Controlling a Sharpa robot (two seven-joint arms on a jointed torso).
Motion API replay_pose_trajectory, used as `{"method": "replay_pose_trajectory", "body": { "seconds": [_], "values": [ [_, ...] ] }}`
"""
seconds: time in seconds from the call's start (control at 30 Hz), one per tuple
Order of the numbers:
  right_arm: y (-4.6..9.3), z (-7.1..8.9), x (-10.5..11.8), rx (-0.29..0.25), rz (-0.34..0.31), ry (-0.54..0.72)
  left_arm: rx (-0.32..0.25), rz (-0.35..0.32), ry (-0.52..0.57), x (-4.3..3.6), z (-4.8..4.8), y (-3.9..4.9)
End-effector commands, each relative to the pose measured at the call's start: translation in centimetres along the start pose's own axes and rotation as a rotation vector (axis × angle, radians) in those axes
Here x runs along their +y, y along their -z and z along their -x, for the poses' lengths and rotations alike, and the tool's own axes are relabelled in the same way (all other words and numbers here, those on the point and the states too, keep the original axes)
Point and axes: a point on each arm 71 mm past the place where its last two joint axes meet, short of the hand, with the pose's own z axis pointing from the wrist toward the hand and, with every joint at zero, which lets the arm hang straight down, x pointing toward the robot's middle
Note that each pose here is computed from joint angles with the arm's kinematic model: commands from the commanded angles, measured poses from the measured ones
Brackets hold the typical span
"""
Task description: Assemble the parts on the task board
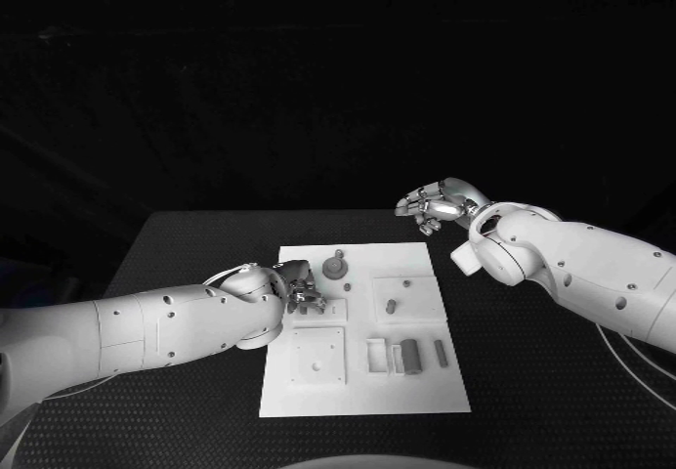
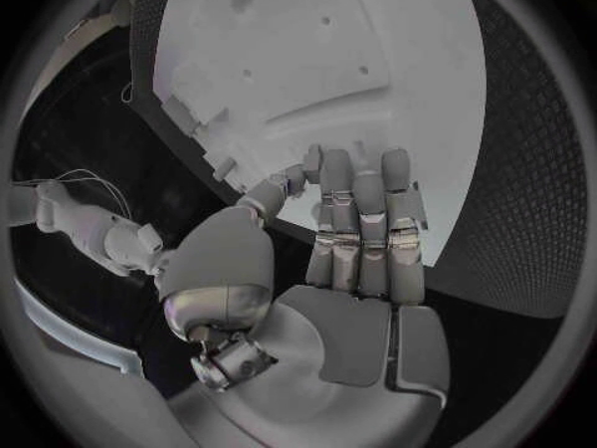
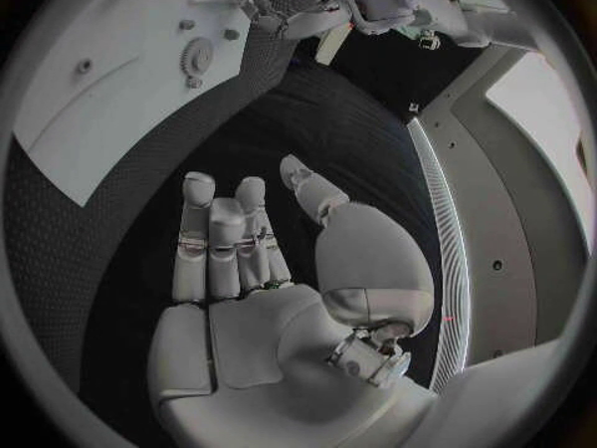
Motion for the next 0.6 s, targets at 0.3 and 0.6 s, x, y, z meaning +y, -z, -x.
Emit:
{"method": "replay_pose_trajectory", "body": {
  "seconds": [0.3,0.6],
  "values": [
    [0.01,-0.06,0.05,0.014,0.005,-0.01,0.032,-0.011,-0.065,-0.39,-0.81,0.12],
    [0.04,-0.03,0.02,0.016,0.004,-0.013,0.055,-0.008,-0.075,-0.2,-1.43,0.22]
  ]
}}
